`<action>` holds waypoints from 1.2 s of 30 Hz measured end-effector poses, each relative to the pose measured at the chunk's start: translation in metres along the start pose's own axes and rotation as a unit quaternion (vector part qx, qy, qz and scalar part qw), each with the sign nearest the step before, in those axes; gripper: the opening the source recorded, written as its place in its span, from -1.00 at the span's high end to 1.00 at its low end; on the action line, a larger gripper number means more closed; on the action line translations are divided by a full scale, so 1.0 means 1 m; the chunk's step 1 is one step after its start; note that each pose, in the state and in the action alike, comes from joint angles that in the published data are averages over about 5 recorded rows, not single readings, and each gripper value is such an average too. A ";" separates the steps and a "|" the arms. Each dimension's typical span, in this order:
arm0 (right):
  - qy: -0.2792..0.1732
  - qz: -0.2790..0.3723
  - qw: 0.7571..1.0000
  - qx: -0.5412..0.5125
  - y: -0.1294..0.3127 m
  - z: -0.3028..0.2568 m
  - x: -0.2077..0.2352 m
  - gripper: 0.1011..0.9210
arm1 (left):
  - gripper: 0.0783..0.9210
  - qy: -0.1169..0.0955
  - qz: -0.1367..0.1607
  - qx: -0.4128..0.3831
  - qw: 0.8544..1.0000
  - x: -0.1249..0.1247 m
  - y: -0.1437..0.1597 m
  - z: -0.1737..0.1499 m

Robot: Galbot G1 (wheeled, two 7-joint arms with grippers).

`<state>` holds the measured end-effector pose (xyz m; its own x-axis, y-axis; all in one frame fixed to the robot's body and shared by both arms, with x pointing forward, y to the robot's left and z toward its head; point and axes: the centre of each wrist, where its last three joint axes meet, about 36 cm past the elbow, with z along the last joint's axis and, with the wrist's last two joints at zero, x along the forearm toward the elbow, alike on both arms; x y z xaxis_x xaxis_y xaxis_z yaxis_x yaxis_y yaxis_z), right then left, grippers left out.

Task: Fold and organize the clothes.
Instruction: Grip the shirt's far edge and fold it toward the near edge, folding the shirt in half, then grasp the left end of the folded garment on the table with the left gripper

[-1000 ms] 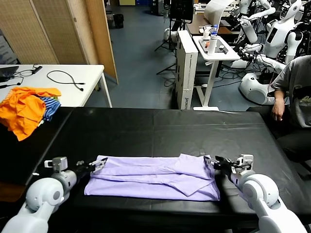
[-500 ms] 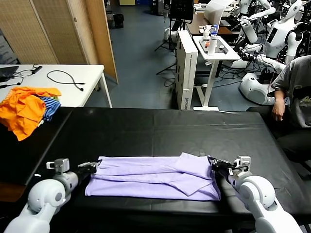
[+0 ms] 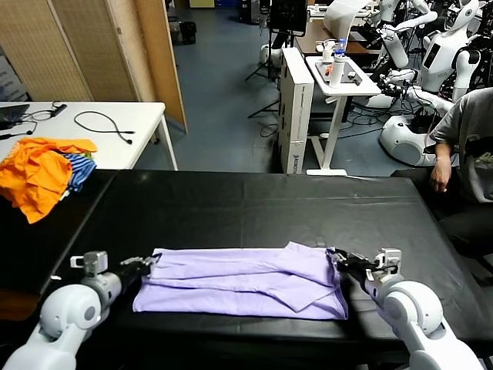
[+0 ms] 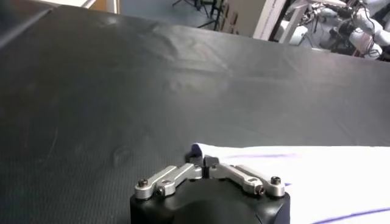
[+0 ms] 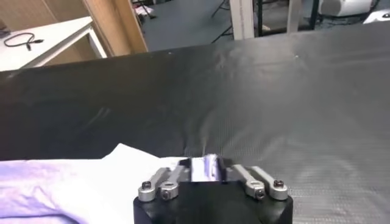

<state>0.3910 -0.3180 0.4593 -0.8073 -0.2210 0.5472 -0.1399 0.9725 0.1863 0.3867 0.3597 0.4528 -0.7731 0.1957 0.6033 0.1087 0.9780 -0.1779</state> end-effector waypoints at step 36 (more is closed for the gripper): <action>-0.007 -0.016 1.000 0.007 0.006 -0.003 0.015 -0.97 | -0.97 -0.017 -0.025 0.065 0.997 0.048 -0.026 0.051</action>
<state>0.3798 -0.3155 0.4708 -0.8107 -0.2513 0.5288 -0.1743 0.9658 0.1919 0.3153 0.3395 0.4469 -0.7964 0.1426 0.5878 -0.0109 0.9683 -0.2496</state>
